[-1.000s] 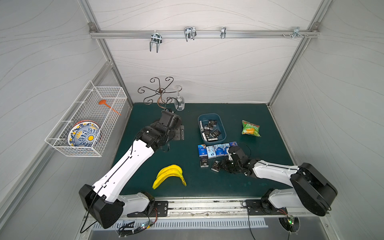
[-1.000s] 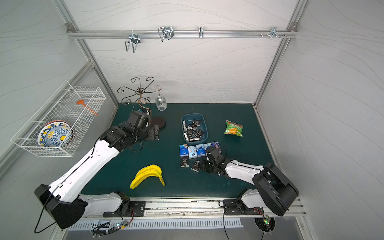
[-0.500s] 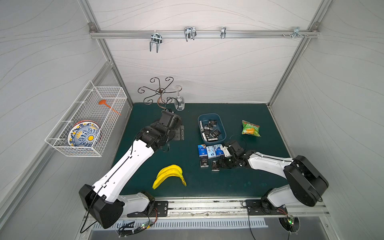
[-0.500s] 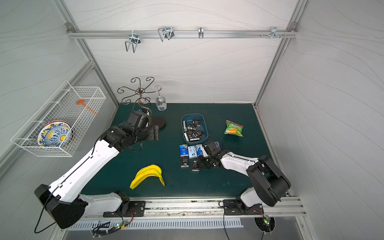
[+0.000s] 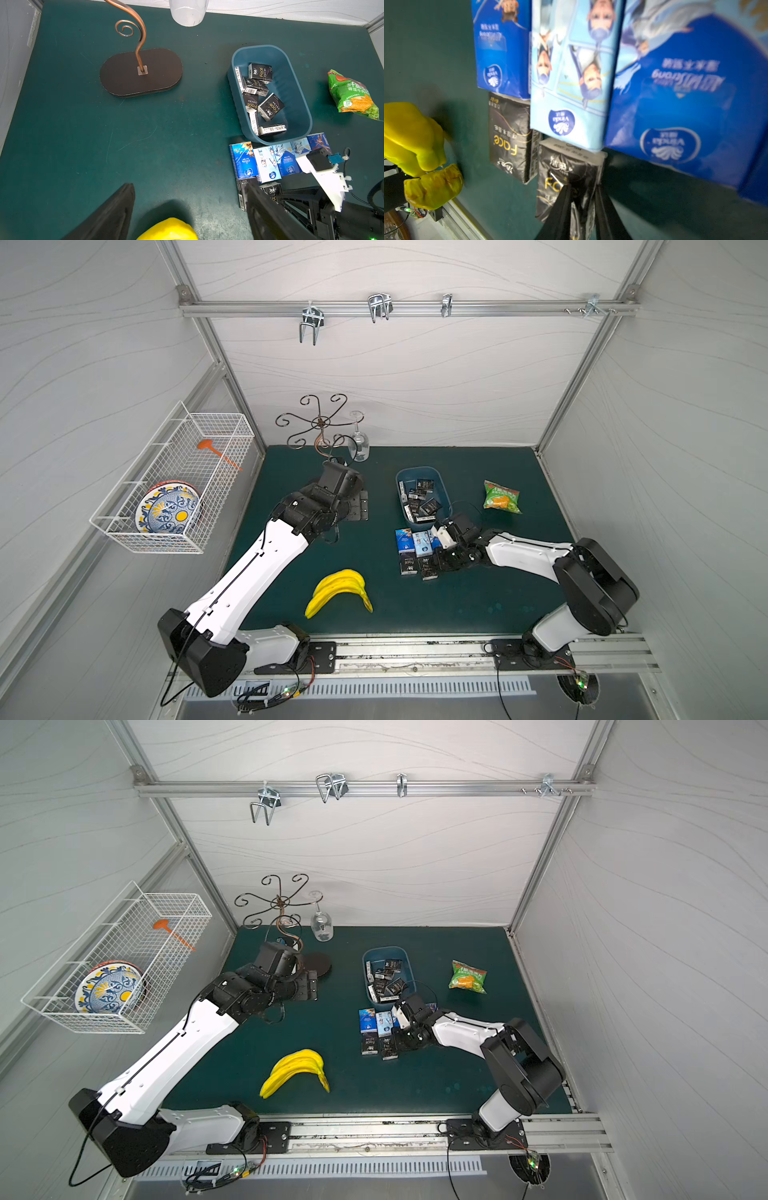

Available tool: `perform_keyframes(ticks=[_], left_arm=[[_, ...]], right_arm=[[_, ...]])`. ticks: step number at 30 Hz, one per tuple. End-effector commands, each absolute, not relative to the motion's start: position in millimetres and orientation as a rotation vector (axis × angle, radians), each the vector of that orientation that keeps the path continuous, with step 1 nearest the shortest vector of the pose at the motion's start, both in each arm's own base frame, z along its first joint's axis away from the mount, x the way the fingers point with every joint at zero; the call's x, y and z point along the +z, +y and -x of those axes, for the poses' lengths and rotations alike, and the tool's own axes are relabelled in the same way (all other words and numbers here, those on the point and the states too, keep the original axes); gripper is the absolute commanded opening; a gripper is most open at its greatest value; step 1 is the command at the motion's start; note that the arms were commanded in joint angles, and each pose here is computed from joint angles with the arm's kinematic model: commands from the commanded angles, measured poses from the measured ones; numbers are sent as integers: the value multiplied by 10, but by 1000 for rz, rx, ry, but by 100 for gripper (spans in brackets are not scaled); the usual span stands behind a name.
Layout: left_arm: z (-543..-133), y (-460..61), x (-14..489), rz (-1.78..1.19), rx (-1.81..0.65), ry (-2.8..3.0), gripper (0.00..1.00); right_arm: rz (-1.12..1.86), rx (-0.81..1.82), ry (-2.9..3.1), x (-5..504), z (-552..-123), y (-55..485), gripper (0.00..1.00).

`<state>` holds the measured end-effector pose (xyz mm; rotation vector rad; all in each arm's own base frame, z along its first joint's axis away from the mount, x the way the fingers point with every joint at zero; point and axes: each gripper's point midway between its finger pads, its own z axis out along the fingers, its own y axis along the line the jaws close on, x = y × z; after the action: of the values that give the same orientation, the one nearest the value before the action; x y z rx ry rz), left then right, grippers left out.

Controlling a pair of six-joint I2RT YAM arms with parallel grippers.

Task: Take the pocket tissues out of the storage box
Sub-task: Adjust the pocket tissues at the center of the board.

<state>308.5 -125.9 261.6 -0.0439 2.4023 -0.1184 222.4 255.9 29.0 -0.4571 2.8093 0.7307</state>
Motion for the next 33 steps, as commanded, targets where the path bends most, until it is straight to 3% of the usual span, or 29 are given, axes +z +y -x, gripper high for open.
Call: perform_keyframes(ticks=[1, 26, 33], left_arm=[[-3132, -1243, 2744, 53, -120, 2359, 87], [-3126, -1239, 2710, 52, -117, 2364, 87], [-3124, -1238, 2707, 52, -117, 2363, 87]], right_arm=[[424, 696, 2861, 148, -2191, 2502, 24], [270, 689, 2842, 127, -2335, 2526, 26], [269, 730, 2837, 190, -2315, 2561, 31]])
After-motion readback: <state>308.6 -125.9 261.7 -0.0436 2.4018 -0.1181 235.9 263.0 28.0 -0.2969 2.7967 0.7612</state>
